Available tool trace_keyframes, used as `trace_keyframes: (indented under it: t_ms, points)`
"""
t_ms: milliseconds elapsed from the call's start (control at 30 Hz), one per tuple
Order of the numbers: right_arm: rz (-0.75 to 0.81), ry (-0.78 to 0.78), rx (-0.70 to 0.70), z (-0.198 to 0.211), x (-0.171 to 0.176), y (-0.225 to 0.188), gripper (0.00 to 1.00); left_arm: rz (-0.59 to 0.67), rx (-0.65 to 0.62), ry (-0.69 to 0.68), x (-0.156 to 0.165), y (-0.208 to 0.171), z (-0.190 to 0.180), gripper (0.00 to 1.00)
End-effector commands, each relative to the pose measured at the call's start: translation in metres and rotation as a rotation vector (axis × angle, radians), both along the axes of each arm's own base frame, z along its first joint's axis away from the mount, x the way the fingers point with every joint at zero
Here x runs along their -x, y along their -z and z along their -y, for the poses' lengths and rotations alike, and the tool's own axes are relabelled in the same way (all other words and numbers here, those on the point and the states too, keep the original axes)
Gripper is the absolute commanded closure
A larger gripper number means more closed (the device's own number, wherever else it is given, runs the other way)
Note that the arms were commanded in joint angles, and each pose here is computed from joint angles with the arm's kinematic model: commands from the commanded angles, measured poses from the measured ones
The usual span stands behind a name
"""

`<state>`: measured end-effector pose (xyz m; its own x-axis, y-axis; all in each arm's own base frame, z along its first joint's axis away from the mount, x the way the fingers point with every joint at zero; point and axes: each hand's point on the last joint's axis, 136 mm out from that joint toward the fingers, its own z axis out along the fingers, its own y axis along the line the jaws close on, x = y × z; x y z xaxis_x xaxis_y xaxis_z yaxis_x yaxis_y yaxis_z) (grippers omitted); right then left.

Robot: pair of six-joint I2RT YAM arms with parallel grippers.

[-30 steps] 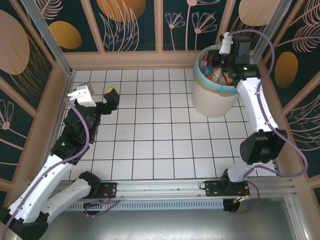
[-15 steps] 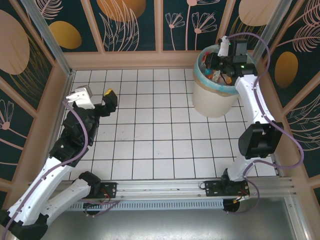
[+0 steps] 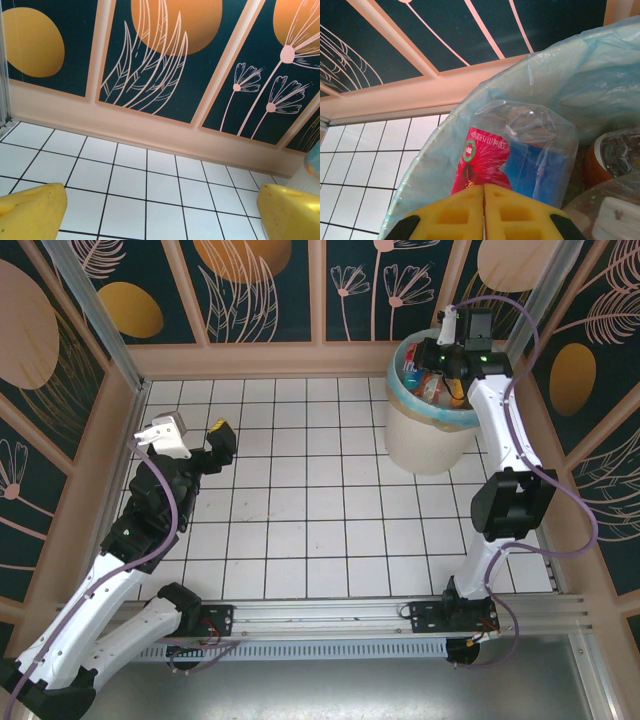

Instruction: Put the plastic bottles in the bin

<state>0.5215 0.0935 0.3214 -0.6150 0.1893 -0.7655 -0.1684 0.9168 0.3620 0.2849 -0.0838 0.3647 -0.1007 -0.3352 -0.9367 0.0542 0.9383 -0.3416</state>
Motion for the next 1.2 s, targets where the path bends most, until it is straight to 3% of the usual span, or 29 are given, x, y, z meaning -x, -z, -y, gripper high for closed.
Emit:
trace_keyframes:
  t_ms: [0,133,267,367,467,600,733,933,1167]
  points:
    - [-0.01,-0.019,0.002,-0.006,0.01,-0.013,0.89,0.013,0.016,-0.014,0.001,-0.004,-0.003,0.03]
    - [0.101,-0.02,-0.011,-0.006,0.024,-0.065,0.84,0.01,-0.002,-0.033,-0.002,-0.002,-0.004,0.03]
    - [0.242,0.008,-0.029,0.001,0.064,-0.108,0.77,0.012,-0.032,-0.087,-0.006,0.009,-0.012,0.03]
    - [0.403,0.075,-0.025,0.017,0.107,-0.116,0.62,0.021,-0.074,-0.185,-0.009,0.03,-0.026,0.03]
    - [0.59,0.25,0.021,0.054,0.158,-0.11,0.41,0.022,-0.136,-0.309,-0.009,0.062,-0.046,0.02]
    - [0.665,0.443,0.113,0.096,0.216,-0.083,0.35,0.05,-0.204,-0.46,0.0,0.098,-0.072,0.02]
    - [0.636,0.488,0.188,0.109,0.239,-0.04,0.34,0.114,-0.214,-0.508,0.009,0.115,-0.086,0.01]
    - [0.509,0.46,0.145,0.102,0.233,0.065,0.3,0.082,-0.191,-0.545,0.006,0.157,-0.115,0.01]
    - [0.495,0.551,0.142,0.115,0.222,0.132,0.28,0.014,-0.249,-0.529,-0.012,0.19,-0.127,0.01]
